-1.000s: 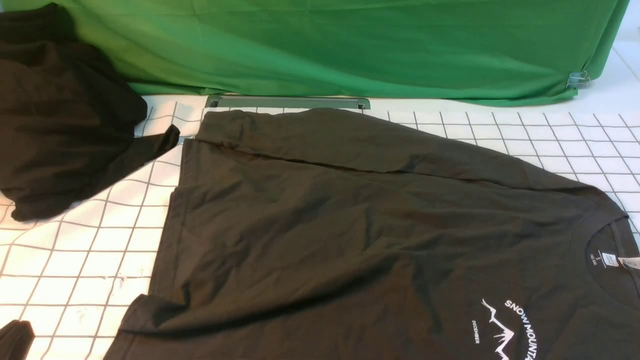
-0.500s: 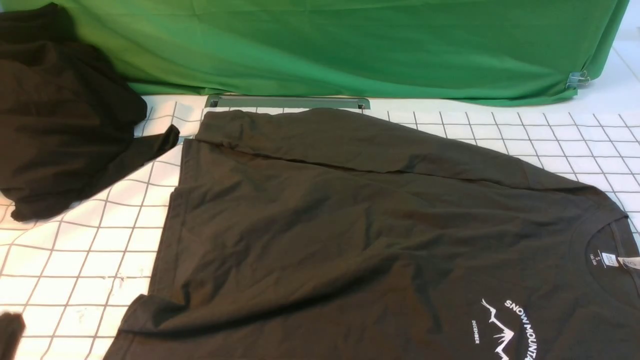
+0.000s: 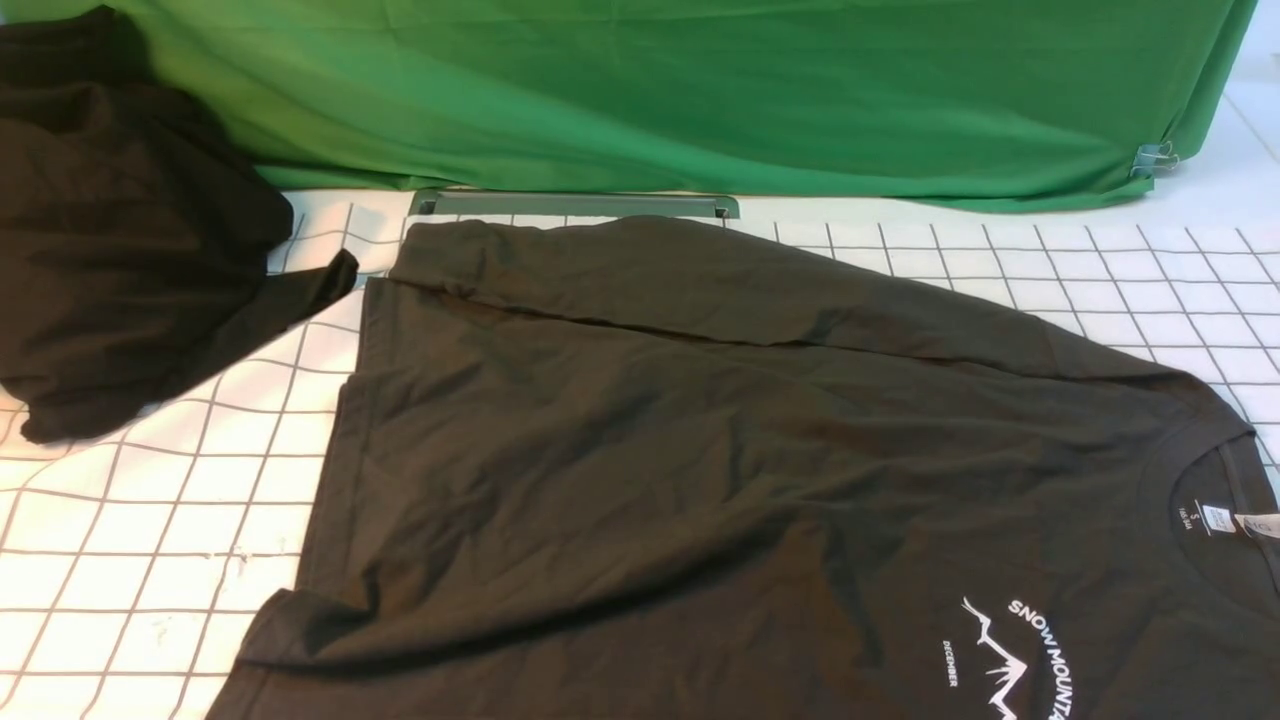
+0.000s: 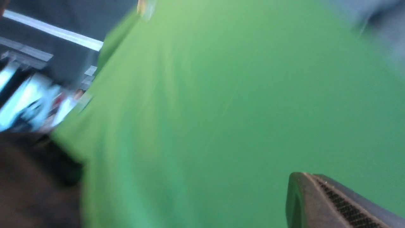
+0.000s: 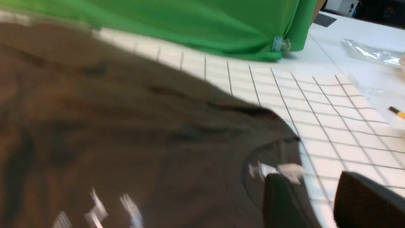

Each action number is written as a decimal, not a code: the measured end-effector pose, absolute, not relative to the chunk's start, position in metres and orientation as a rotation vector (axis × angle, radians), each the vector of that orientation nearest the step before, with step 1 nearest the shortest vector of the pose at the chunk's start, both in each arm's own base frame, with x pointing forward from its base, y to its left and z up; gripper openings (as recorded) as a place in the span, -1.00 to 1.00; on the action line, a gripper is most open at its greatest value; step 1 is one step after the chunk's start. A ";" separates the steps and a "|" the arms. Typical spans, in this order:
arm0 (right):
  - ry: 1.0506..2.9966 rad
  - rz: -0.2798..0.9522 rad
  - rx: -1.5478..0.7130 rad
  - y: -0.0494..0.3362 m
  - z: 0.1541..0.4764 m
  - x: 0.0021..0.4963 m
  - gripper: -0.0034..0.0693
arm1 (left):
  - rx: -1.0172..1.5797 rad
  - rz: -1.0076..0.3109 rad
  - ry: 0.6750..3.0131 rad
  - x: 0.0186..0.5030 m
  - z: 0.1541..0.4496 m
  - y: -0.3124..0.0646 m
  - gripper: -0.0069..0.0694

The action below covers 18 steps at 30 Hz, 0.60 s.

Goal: Fold a long-sleeved shirt over a white checkered tablecloth.
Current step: 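Grasp the left edge of the dark T-shirt lying flat on the table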

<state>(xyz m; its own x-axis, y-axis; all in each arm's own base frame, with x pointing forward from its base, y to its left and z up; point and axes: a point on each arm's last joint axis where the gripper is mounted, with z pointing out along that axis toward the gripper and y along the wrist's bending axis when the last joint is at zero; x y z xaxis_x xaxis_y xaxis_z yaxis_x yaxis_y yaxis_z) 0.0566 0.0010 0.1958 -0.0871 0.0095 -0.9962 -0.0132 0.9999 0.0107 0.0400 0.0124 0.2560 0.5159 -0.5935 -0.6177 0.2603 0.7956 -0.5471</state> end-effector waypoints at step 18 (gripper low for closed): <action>1.250 0.554 0.450 -0.002 0.229 0.053 -0.37 | -0.090 -0.318 2.441 0.136 0.341 -0.022 -0.81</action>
<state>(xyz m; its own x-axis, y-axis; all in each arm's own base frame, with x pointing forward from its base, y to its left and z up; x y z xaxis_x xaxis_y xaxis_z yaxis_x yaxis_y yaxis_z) 0.0535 -0.0024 0.2292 0.2159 0.6179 -0.7561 -0.1457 0.7860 0.6008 0.1362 -0.0216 0.3410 -0.7765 -0.1454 -0.6131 0.0164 0.9680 -0.2504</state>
